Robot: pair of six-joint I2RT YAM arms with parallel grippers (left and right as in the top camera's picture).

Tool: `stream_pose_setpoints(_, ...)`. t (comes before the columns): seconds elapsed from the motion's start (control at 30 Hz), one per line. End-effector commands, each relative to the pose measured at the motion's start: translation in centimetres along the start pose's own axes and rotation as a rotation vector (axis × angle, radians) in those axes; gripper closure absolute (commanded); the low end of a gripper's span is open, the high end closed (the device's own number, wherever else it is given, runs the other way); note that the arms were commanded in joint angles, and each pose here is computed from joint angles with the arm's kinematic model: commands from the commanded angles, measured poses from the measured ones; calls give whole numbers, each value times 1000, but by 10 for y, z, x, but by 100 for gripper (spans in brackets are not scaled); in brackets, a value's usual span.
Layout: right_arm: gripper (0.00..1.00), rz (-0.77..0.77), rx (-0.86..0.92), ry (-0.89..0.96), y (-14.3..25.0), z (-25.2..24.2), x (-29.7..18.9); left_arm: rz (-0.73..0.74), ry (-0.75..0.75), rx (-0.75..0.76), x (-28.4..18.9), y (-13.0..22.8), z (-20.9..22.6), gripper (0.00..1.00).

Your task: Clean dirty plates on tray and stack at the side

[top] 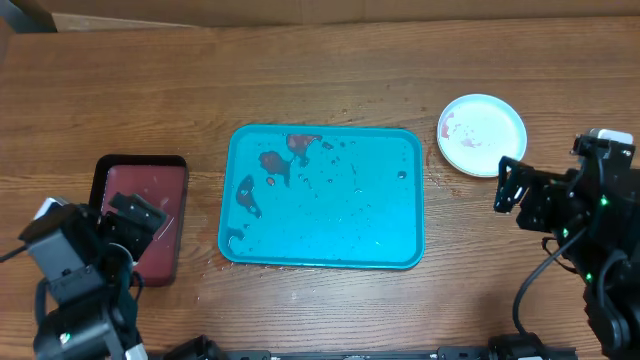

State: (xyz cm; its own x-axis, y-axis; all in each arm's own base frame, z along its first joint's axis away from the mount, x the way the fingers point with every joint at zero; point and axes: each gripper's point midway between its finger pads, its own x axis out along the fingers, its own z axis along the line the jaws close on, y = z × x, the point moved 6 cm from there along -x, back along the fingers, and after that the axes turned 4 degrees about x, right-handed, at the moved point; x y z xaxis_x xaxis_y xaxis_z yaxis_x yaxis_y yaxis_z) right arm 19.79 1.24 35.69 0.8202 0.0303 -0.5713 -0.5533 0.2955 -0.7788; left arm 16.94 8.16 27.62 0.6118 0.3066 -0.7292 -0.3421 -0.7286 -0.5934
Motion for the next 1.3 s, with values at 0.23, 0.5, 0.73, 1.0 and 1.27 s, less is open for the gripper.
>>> stream_pose_setpoints(0.23, 0, -6, -3, 55, -4, -5, 11, 100, -55, -143, 35, 12, 4, 1)
stream_pose_setpoints(0.5, 0, -54, 0, 38, -13, -2, 10, 42, 24, -62, 23, -9, -13, 1)
stream_pose_setpoints(0.73, 0, -67, 0, 74, -14, -6, 10, -102, 96, 220, -61, -44, -32, 1)
stream_pose_setpoints(1.0, 0, -135, 7, 93, -25, -6, 9, -248, 88, 216, -128, -27, -11, 0)
stream_pose_setpoints(1.27, 0, -263, 28, 157, -47, -11, 5, -333, -58, -12, -139, -9, 26, 0)
